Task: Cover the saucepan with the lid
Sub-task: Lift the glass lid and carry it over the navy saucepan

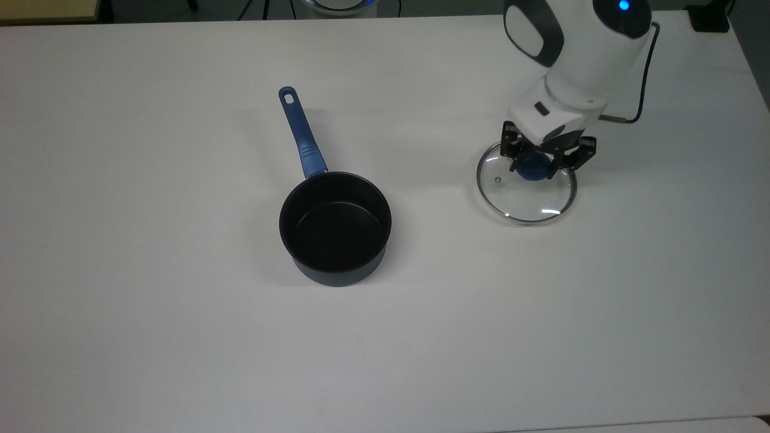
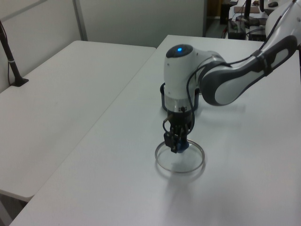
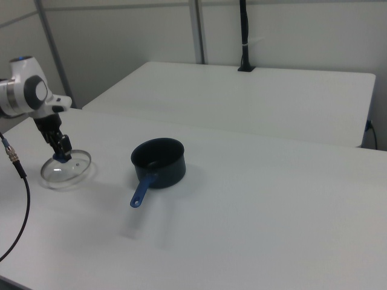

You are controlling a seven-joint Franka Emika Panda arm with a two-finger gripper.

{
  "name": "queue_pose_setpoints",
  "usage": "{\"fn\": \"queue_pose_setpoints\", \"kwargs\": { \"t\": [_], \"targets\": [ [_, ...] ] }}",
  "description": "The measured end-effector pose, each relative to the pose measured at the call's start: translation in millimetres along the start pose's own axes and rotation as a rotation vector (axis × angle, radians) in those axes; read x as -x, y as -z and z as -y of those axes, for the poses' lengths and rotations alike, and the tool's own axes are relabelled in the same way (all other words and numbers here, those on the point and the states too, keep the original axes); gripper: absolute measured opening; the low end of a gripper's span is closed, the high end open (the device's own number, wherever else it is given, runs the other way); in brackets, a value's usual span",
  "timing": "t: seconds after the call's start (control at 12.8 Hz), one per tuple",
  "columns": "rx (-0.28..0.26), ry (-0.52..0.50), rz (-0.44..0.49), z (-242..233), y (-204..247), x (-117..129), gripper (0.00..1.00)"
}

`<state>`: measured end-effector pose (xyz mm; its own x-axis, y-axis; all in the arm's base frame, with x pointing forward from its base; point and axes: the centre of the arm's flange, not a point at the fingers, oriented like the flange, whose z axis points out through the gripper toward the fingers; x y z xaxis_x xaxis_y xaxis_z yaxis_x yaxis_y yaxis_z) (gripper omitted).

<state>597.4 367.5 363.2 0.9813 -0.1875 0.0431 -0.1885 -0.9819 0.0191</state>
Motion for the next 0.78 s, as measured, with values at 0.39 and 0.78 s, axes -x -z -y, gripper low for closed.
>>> {"fn": "queue_pose_setpoints", "kwargs": {
  "t": [0.39,0.78],
  "targets": [
    [0.000,-0.028,-0.033,-30.0,112.0,9.1,0.61],
    [0.028,-0.097,-0.012,-73.0,124.9,-12.8,0.61]
  ]
}}
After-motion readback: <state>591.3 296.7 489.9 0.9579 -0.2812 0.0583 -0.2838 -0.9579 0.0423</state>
